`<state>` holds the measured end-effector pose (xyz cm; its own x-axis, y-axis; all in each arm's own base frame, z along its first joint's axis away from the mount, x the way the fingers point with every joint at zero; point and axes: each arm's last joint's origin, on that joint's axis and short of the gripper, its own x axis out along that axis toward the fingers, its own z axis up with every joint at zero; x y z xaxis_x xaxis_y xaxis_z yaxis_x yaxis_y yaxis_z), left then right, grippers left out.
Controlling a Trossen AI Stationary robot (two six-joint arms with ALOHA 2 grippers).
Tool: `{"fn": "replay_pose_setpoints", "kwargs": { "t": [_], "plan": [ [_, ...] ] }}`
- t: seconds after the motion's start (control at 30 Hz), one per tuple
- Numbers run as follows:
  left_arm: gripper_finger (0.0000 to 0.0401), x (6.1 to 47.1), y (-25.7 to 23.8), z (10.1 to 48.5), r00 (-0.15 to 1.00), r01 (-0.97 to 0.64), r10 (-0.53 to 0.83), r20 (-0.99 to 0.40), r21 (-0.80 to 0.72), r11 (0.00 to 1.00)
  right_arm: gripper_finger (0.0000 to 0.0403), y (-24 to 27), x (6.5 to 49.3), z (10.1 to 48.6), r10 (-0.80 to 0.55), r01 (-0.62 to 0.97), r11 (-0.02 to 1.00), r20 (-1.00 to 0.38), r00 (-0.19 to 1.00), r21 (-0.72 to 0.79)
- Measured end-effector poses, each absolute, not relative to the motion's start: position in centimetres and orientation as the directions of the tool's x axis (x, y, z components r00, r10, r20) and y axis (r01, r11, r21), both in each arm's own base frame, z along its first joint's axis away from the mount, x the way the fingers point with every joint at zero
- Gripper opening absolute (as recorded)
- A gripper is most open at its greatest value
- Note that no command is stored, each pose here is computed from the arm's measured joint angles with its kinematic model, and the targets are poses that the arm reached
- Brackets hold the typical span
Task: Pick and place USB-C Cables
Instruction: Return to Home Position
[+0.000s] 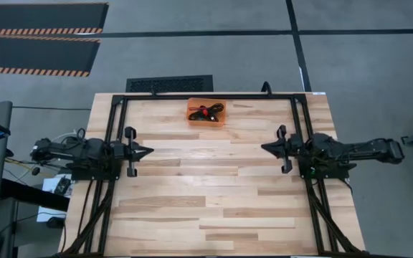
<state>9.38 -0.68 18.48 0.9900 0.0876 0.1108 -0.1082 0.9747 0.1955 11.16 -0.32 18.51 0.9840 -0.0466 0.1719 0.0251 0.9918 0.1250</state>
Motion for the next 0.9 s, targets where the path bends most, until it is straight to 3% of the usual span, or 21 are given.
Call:
{"fn": "replay_pose_setpoints", "kwargs": {
  "t": [0.5, 0.9],
  "plan": [
    [0.0000, 9.7, 0.1, 17.3, 0.986, -0.163, 0.154, 0.064, 0.179, 0.970, 0.0004, -0.3, 10.3, 18.4, -0.045, 0.027, 0.994, 0.175, 0.984, 0.102],
    [0.0000, 9.7, 0.4, 17.1, 0.992, -0.118, 0.112, 0.050, 0.128, 0.985, 0.0009, -0.3, 10.1, 17.7, -0.046, 0.037, 0.996, 0.113, 0.993, 0.080]
  ]
}}
